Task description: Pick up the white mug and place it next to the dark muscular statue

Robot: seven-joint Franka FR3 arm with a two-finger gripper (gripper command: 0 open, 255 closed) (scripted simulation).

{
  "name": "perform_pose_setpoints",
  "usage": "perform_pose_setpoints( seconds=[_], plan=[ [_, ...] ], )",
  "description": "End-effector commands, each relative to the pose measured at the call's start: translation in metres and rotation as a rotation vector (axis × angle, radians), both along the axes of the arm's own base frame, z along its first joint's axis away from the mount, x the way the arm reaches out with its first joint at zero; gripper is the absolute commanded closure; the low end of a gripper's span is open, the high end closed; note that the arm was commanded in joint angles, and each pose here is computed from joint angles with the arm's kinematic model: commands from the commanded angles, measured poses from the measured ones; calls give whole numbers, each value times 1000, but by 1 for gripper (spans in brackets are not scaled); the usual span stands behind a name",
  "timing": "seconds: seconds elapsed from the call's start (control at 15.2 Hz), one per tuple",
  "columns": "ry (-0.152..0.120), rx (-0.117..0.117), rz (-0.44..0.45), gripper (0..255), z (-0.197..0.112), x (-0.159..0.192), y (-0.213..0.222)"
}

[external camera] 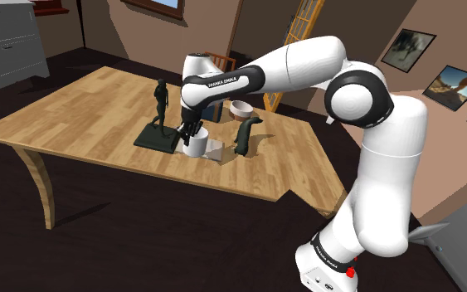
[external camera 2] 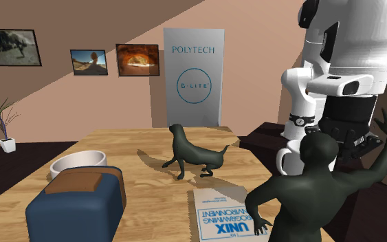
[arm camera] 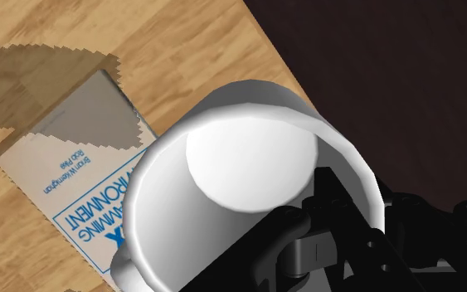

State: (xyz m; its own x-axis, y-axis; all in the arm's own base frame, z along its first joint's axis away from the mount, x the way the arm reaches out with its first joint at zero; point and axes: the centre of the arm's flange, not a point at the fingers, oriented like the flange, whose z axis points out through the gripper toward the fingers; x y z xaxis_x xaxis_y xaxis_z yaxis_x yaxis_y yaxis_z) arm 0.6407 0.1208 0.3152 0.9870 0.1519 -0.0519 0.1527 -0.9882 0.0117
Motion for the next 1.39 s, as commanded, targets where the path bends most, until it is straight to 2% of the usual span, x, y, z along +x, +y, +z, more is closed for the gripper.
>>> perform_pose_setpoints(
  seconds=[0.0, 1.12, 1.32],
  plan=[
    [-1, 0, 0, 255, -10, 0, 0],
    [-1, 0, 0, 255, -103, 0, 0],
    [-1, 0, 0, 255, -103, 0, 0]
  ],
)
